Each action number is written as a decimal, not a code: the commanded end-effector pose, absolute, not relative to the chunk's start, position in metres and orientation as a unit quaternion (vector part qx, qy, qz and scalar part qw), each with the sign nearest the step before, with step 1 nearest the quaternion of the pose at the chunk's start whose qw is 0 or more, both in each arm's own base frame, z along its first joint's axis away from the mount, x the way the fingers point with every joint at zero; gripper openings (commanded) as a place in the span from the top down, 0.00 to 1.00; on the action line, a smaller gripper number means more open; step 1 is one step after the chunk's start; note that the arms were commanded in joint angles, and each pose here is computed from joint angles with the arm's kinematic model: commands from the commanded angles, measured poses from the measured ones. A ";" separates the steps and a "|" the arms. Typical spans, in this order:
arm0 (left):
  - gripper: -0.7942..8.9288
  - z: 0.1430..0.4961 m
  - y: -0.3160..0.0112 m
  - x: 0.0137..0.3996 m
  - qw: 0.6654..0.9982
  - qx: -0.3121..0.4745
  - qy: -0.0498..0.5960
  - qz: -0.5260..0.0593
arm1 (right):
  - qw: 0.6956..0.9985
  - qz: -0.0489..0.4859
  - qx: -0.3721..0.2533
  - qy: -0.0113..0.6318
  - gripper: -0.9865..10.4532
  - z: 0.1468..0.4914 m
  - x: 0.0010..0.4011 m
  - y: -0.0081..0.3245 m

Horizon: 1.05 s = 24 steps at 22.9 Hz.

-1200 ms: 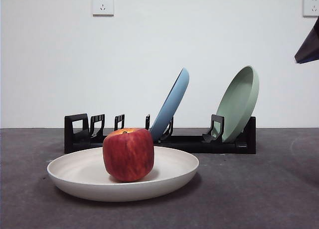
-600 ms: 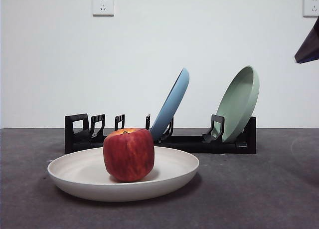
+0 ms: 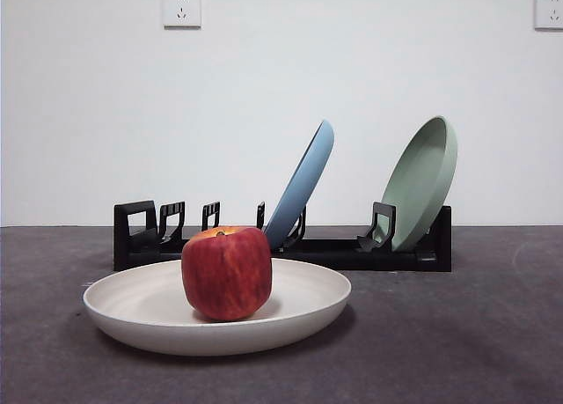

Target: Take the yellow plate from the plate rack,put the plate on the table,take the apple from the table,put the apple in the plate

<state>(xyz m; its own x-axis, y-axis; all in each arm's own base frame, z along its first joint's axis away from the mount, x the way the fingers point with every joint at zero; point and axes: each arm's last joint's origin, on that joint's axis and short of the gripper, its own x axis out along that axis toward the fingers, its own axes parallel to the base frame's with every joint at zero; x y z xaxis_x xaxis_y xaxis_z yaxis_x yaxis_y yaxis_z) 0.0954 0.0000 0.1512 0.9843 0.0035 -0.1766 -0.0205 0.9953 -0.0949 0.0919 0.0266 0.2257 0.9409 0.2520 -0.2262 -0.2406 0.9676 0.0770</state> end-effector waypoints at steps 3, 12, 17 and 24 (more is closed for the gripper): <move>0.92 0.147 0.000 0.096 0.995 -0.042 0.092 0.004 | 0.991 0.121 0.009 0.061 0.91 0.194 0.092 0.016; 0.92 0.147 0.000 0.096 0.995 -0.042 0.092 0.004 | 0.991 0.111 0.013 0.079 0.91 0.158 0.094 0.014; 0.92 0.147 0.000 0.096 0.995 -0.042 0.092 0.004 | 0.990 0.111 0.022 0.086 0.91 0.150 0.094 0.014; 0.92 0.147 0.000 0.096 0.995 -0.042 0.092 0.004 | 0.990 0.108 0.021 0.089 0.91 0.148 0.095 0.014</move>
<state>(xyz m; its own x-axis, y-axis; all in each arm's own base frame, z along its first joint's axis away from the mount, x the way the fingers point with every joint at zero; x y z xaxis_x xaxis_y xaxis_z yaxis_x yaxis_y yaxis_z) 0.0954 0.0000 0.1512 0.9843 0.0027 -0.1766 -0.0198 0.9953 -0.0950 0.0940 0.0146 0.1537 0.9614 0.2234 -0.1603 -0.2171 0.9745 0.0562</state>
